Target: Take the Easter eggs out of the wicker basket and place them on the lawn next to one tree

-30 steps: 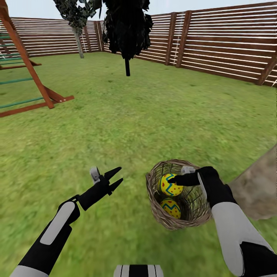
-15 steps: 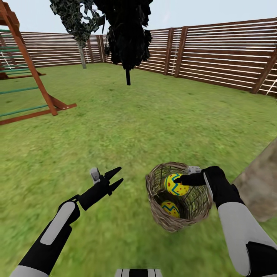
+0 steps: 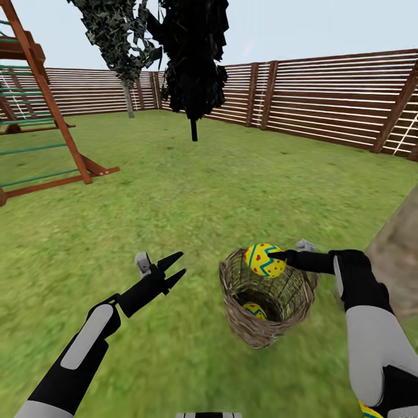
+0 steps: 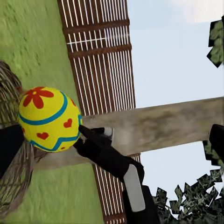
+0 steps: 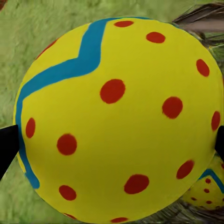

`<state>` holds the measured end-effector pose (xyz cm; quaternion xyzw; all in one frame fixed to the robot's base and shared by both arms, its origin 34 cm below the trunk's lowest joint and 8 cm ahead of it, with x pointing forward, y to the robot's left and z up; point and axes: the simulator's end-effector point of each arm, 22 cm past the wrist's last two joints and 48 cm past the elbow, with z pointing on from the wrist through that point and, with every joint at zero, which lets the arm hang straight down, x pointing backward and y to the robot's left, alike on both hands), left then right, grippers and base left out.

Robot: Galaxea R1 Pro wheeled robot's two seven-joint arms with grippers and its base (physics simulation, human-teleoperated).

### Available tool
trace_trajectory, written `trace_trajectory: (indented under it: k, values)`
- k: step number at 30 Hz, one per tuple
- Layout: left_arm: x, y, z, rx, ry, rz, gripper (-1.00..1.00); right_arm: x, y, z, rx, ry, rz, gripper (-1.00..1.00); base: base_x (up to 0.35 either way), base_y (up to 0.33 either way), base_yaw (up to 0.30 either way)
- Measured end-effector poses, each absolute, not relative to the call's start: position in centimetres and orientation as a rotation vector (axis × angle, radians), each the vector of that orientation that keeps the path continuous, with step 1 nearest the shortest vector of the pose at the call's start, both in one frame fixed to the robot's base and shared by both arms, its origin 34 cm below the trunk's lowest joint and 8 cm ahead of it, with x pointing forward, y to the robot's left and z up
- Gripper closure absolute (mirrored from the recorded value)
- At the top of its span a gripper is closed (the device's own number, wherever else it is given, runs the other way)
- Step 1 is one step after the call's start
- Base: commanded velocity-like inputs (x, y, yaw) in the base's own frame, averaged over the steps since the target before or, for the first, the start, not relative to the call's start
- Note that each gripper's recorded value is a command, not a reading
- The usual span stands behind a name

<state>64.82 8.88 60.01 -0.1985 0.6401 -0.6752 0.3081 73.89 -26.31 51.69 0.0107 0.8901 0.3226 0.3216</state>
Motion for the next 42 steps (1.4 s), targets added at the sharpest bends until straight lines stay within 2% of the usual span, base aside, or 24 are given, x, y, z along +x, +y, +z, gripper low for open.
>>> trace_trajectory:
  k: [2, 13, 23, 33, 42]
  values:
    - [64.7, 8.9, 60.5, -0.516, 1.686, -1.785, -1.0, 73.5, -25.8, 54.0, 0.036, 2.254, 0.977, 1.0, -0.052, 0.0, -0.094]
    - [64.4, 8.5, 62.2, -0.494, 1.653, -1.798, -1.0, 73.4, -26.1, 55.8, 0.039, 2.217, 0.986, 1.0, -0.002, 0.0, -0.248]
    - [64.4, 8.4, 62.6, -0.488, 1.646, -1.802, -1.0, 73.5, -28.1, 56.4, 0.077, 2.198, 0.965, 1.0, -0.298, 0.0, -0.256]
    - [64.5, 8.9, 61.3, -0.526, 1.666, -1.79, -1.0, 73.3, -30.1, 56.9, 0.103, 2.191, 0.939, 1.0, -0.027, 0.0, -0.257]
    - [64.3, 8.9, 62.2, -0.519, 1.593, -1.851, -1.0, 73.0, -30.2, 56.6, 0.104, 2.199, 0.931, 1.0, -0.191, 0.0, -0.258]
